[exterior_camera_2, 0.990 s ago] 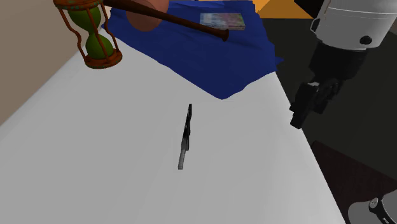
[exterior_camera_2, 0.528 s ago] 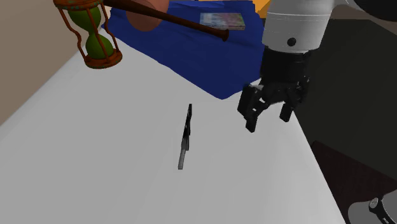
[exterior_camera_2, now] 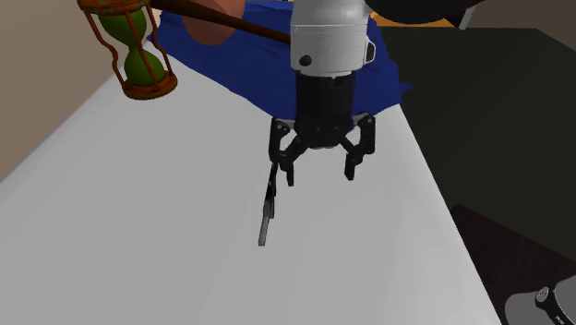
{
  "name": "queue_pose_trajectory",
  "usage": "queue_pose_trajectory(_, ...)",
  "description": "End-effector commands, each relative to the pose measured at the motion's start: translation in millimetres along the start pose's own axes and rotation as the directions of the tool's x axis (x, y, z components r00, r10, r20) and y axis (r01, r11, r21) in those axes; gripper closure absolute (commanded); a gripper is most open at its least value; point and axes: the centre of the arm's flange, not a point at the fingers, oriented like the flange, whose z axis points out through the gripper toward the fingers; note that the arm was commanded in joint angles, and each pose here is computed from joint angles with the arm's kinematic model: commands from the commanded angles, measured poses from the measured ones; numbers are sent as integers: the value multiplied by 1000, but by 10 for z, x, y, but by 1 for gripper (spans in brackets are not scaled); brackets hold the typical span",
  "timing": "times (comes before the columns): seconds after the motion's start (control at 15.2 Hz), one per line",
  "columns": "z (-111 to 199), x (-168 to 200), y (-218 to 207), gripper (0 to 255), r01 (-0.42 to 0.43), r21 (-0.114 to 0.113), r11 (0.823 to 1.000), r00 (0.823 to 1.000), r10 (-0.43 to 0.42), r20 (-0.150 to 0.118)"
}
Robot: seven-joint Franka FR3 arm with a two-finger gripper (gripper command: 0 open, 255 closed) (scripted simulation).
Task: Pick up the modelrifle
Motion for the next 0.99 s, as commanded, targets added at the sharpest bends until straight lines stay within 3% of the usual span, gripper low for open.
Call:
queue_pose_trajectory(0.0, 1, 157, -267, 0, -69, 1, 998, 997, 69, 19)
queue_pose_trajectory(0.26, 42, 467, -718, 0, -193, -2, 981, 980, 193, 54)
queue_pose_trajectory(0.92, 425, 591, -715, 0, -196, -2, 981, 979, 195, 55)
